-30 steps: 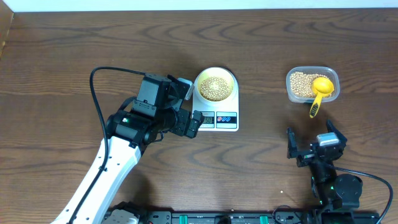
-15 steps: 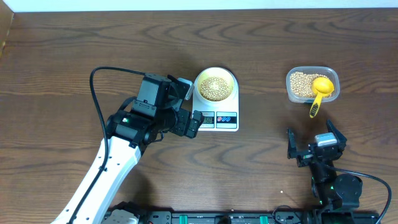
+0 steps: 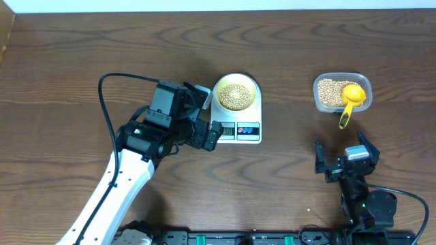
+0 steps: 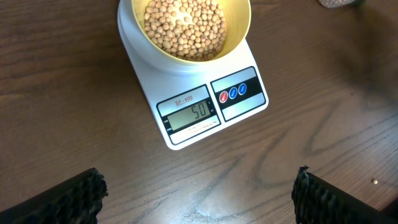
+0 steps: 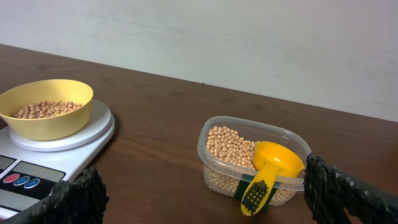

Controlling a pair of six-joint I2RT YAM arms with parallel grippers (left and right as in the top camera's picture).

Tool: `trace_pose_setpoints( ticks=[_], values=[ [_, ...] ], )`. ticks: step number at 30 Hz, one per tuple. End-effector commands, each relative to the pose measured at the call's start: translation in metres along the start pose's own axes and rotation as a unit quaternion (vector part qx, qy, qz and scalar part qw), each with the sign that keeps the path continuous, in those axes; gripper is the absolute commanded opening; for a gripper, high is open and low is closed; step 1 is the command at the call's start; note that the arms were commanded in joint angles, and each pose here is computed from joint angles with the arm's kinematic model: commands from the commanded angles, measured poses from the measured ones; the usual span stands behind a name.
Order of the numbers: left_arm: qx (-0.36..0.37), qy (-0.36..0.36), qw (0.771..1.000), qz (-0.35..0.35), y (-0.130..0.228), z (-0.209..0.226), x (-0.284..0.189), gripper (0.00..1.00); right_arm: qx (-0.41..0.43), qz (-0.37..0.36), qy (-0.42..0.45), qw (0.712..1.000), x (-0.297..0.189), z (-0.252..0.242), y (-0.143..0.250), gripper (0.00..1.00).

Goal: Scoop item into bowl and weigh 50g on scale

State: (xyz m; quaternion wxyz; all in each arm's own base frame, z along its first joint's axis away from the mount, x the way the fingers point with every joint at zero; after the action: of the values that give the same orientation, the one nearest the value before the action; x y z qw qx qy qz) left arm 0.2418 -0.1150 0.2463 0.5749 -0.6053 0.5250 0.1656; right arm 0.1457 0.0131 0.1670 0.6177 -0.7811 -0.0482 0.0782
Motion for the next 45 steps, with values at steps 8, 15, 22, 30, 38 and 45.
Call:
trace_pose_setpoints(
  ticks=[8, 15, 22, 30, 38, 45],
  values=[
    [0.006, -0.005, 1.000, -0.002, -0.001, 0.001, 0.000, 0.98, -0.003, -0.003, -0.011, 1.000, 0.000, 0.004, 0.000, 0.99],
    [0.006, -0.005, 1.000, -0.002, -0.001, 0.001, 0.000, 0.98, -0.004, -0.003, -0.011, 1.000, 0.000, 0.004, 0.000, 0.99],
    [0.006, -0.005, 1.000, -0.002, -0.001, 0.001, 0.000, 0.98, -0.003, 0.004, 0.007, 1.000, 0.000, 0.001, 0.001, 0.99],
    [0.006, -0.005, 1.000, -0.002, -0.001, 0.001, 0.000, 0.98, 0.057, 0.018, 0.063, 0.996, -0.001, -0.007, 0.005, 0.99],
    [0.006, -0.005, 1.000, -0.002, -0.001, 0.001, 0.000, 0.98, 0.040, 0.020, 0.063, 0.997, -0.001, -0.008, 0.005, 0.99],
    [0.006, -0.005, 1.000, -0.002, -0.001, 0.001, 0.000, 0.98, 0.040, 0.020, 0.063, 0.997, -0.001, -0.008, 0.005, 0.99]
  ],
)
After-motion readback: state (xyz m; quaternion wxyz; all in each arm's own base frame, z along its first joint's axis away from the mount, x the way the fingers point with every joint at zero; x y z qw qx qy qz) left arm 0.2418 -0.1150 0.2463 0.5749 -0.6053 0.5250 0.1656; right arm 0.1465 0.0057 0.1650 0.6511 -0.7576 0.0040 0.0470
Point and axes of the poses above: each gripper's point midway between its finger pads, its own x axis out along the fingers, its own z axis along the line the jaws close on, y = z × x, the point moved 10 cm from there along -x, back along the fingers, and after that the axes turned 4 degrees about -x, right-handed, at the moved point
